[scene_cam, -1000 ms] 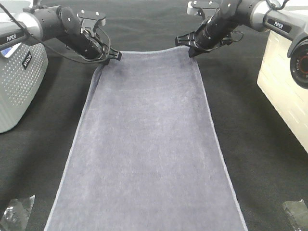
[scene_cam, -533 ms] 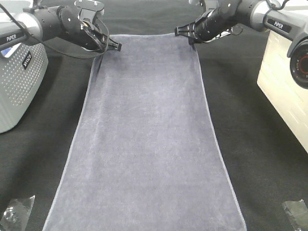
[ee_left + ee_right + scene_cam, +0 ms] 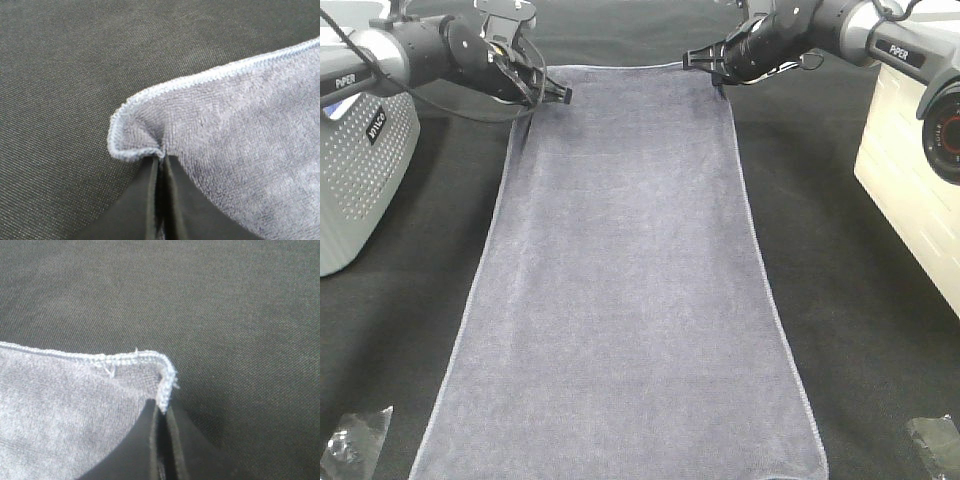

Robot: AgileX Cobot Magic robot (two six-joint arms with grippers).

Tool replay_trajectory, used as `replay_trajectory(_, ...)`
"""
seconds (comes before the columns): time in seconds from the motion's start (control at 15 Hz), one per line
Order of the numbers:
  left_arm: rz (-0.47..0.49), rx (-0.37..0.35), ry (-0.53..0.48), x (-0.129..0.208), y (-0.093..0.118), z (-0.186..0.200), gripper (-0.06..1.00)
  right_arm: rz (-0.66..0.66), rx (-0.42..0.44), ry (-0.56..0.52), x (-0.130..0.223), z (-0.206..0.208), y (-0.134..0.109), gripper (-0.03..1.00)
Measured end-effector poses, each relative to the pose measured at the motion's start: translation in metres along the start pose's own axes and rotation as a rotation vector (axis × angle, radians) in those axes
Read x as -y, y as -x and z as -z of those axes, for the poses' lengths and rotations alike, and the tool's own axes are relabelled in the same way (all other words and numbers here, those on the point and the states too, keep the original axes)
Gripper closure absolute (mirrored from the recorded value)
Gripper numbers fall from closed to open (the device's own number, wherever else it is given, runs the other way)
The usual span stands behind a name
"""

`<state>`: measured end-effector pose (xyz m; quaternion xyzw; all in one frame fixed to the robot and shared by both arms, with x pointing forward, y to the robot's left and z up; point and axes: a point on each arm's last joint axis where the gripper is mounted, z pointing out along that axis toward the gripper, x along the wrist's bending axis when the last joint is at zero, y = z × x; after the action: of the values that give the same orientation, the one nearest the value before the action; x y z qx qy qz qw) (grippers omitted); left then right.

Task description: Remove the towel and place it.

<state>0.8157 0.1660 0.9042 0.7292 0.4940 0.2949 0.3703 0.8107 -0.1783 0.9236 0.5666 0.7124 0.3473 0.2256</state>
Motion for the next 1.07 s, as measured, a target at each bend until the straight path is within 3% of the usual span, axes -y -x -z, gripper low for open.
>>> replay_trajectory(0.27, 0.002, 0.001, -0.022, 0.015, 0.001, -0.011, 0.93, -0.009, -0.001, -0.044, 0.022, -0.021, 0.002, 0.95)
replay_trajectory(1.07, 0.004, -0.026, 0.024, 0.033, 0.000, -0.027, 0.91, -0.030, -0.001, -0.045, 0.041, -0.040, 0.004, 0.95)
